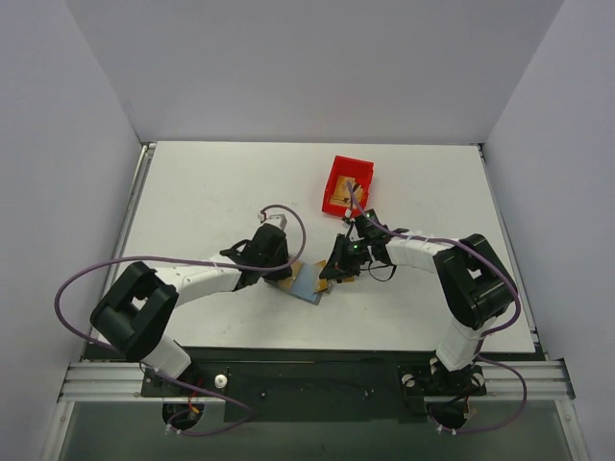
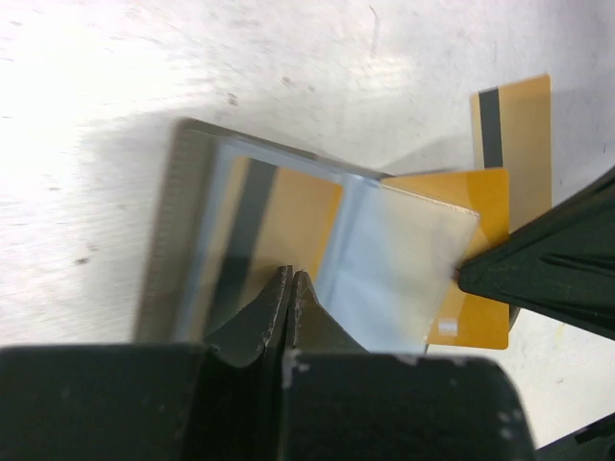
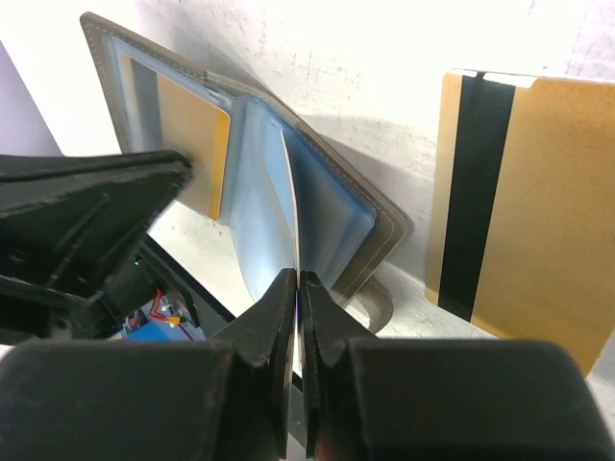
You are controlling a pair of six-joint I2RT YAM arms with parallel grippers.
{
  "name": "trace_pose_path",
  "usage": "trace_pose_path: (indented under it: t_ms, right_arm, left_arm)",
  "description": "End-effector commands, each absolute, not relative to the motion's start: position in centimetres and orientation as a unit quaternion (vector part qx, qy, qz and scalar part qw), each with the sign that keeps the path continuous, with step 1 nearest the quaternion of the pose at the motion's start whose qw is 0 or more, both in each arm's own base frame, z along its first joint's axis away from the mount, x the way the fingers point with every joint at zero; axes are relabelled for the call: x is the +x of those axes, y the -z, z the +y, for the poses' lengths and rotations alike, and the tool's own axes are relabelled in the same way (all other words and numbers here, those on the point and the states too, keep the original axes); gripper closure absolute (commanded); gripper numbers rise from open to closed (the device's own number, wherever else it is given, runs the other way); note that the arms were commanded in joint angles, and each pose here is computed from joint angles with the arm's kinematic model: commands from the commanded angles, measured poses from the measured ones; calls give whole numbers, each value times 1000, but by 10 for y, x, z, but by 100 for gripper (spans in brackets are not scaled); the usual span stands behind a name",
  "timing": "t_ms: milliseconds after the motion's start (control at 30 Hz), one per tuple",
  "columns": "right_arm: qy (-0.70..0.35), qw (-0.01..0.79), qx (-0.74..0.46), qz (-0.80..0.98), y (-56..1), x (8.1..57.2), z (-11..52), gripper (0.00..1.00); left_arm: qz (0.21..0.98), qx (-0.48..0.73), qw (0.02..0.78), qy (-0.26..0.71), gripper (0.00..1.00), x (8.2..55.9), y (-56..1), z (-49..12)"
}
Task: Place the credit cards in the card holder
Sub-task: Insert the credit card into the card holder.
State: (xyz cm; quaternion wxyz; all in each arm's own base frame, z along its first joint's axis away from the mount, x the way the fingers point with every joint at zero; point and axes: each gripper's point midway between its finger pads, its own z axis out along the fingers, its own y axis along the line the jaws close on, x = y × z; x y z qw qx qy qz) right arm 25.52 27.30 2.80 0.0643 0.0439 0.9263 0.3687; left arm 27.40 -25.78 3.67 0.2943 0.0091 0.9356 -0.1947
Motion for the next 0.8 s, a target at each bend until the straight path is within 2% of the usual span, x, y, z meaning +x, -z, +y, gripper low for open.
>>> trace_pose_path:
  t_ms: [0, 167, 500, 767]
  right_arm:
    - [-372, 69, 46, 924, -32, 257, 274, 100]
    - [-373, 65, 44, 924, -32, 258, 274, 100]
    - [-366, 62, 34, 928, -32, 256, 273, 100]
    - [-369, 59, 30, 927, -35, 256, 277, 100]
  left_arm:
    - [928, -18, 314, 199, 100, 285, -56, -237]
    - [923, -39, 339, 178, 100, 300, -62, -212]
    - [935, -66, 334, 96, 100, 303, -47, -181]
    - [942, -53, 319, 85, 100, 299, -36, -180]
